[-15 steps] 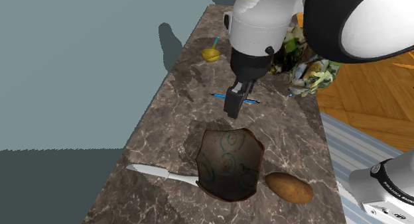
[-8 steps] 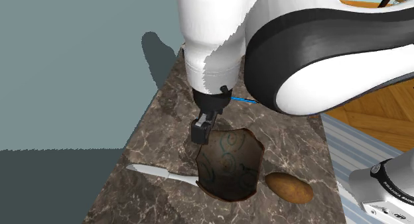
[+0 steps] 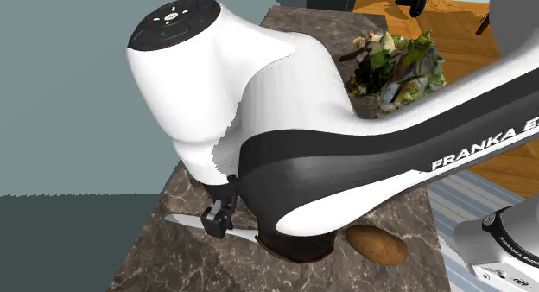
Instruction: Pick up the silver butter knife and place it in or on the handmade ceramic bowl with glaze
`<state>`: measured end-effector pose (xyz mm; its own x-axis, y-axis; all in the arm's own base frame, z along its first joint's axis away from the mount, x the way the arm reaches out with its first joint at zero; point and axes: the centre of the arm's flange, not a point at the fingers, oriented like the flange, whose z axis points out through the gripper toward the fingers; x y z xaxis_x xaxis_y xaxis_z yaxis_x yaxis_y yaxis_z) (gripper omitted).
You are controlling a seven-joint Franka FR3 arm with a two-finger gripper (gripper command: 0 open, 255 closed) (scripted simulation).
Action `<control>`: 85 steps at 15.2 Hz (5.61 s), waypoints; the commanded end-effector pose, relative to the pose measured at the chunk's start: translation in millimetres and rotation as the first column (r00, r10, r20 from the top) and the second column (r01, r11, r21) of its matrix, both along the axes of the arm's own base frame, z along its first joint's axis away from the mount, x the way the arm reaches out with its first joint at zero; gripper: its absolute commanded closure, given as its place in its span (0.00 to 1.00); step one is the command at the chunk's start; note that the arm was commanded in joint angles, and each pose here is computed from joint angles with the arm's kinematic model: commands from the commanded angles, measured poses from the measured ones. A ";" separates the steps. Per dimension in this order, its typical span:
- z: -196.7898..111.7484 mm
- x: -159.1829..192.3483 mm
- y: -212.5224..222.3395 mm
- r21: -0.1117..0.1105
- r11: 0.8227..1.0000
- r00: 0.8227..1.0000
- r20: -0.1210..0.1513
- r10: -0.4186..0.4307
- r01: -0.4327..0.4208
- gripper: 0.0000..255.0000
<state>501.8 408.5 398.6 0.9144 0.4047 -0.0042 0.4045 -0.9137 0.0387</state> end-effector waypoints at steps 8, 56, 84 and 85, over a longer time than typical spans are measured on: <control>-46.8 6.1 43.5 -0.006 0.998 0.998 0.000 0.058 -0.058 0.00; 87.5 6.3 42.9 -0.006 0.998 0.998 0.000 0.058 -0.058 1.00; 30.1 -111.9 -79.8 -0.006 0.998 0.998 0.000 0.058 -0.058 1.00; 24.8 -111.9 -79.8 -0.006 0.998 0.998 0.000 0.058 -0.058 1.00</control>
<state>390.2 328.4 428.5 0.8897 0.4566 -0.0066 0.4564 -0.8887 0.0441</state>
